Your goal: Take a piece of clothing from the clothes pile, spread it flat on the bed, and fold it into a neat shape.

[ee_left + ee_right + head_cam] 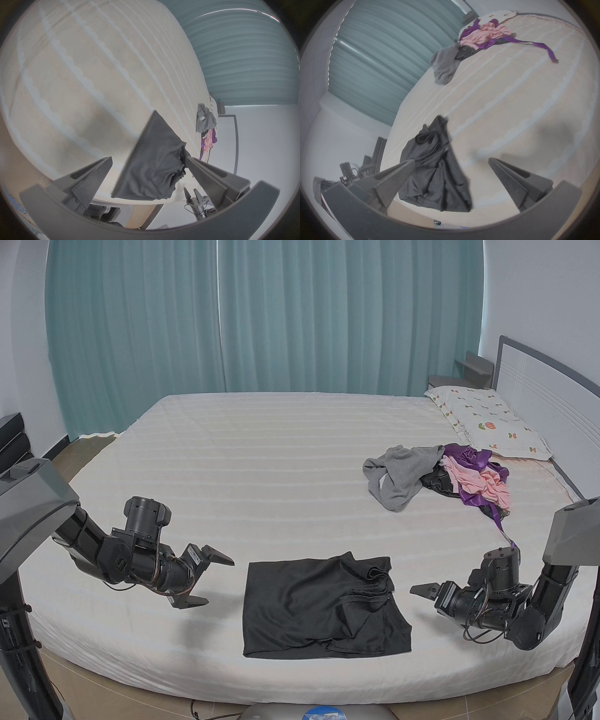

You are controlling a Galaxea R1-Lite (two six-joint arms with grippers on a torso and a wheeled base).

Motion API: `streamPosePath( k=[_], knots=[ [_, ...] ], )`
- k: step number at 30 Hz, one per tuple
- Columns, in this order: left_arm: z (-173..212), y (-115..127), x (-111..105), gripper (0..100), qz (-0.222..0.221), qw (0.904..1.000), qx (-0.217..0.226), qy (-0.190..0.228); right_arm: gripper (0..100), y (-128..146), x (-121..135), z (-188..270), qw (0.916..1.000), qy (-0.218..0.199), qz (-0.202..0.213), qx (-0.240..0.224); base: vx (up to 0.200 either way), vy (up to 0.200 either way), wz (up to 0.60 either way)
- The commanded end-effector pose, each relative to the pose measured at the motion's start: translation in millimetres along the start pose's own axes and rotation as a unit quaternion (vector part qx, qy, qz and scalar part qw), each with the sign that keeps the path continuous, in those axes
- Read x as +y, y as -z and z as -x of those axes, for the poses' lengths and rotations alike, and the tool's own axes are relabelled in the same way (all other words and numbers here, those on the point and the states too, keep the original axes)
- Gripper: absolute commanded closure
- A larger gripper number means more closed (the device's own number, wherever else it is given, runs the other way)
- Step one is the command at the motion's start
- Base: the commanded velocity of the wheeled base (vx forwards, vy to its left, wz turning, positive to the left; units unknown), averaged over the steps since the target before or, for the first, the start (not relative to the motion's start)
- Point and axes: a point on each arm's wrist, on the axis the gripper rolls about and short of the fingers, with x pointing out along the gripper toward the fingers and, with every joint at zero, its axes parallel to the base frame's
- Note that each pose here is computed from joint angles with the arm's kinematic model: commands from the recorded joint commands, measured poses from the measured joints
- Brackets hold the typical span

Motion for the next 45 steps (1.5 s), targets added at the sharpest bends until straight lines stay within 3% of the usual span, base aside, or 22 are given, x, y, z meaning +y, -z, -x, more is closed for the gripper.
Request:
streamPosePath(
  k=[1,7,11,20,31,38,45],
  knots=[
    [0,3,2,0,0.001,1.0000,0.003,-0.004,0,26,27,-5,0.9987,0.004,0.048,0.017,0.000,0.200,0.00],
    [-1,5,4,0,-0.005,0.9999,0.007,-0.007,0,38,51,-18,0.9932,0.032,0.110,0.020,0.000,0.167,0.00],
    [-2,5,4,0,-0.006,0.9999,0.007,-0.008,0,32,62,-26,0.9905,0.061,0.123,0.005,0.000,0.000,0.00],
    [-2,6,4,0,-0.008,0.9999,0.007,-0.009,0,27,59,-32,0.9769,0.144,0.158,-0.009,0.000,0.000,0.00],
    [-2,6,4,0,-0.008,0.9999,0.007,-0.009,0,33,37,-41,0.9688,0.188,0.161,0.012,0.000,0.000,0.00],
    [-2,6,4,0,-0.007,0.9999,0.007,-0.009,0,17,11,-23,0.9650,0.226,0.133,0.004,0.000,0.000,0.00],
    [-2,6,4,0,-0.007,0.9999,0.007,-0.009,0,4,-3,8,0.9712,0.219,0.095,-0.011,0.000,0.000,0.00]
  ],
)
